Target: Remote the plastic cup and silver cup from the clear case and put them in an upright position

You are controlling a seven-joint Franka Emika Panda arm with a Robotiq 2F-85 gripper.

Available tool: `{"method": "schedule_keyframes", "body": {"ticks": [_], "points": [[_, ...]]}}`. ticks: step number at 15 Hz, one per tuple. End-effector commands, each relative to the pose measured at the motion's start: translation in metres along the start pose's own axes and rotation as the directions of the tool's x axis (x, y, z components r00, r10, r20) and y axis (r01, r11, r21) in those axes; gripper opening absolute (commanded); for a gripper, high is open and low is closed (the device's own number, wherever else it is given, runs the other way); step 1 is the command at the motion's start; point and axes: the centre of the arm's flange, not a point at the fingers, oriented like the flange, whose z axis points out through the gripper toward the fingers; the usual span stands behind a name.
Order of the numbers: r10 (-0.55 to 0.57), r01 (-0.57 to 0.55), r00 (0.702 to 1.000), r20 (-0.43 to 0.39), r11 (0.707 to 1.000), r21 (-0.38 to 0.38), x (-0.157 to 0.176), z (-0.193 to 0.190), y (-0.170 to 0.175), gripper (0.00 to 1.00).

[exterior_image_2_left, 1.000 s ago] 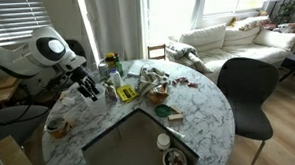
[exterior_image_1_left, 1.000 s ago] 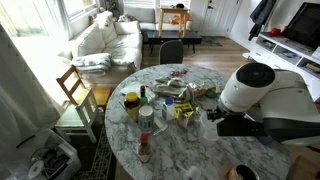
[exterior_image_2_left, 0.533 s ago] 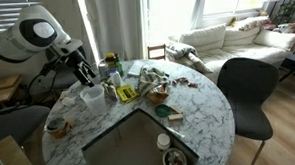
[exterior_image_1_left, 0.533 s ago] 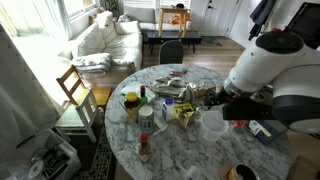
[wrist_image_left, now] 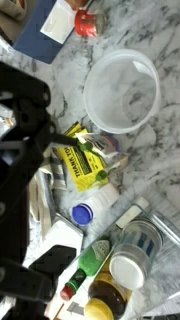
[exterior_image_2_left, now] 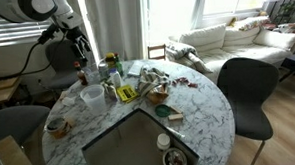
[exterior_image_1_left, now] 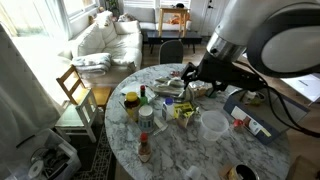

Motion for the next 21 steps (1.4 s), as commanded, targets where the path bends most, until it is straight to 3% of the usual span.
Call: {"method": "schedule_keyframes", "body": {"ticks": [1,6,14,21], "points": [[0.111,-0.107,0.98,0.162,0.994,-0.03,0.027,0.034,-0.064,1.0],[0.202,-0.198,0.922,0.329,0.979,-0.046,0.033,0.083,-0.111,1.0],[0.317,-0.331,0.861,0.397,0.943,-0.036,0.043,0.144,-0.135,1.0],[0.458,-0.45,0.813,0.361,0.886,-0.109,0.047,0.176,-0.15,1.0]]}}
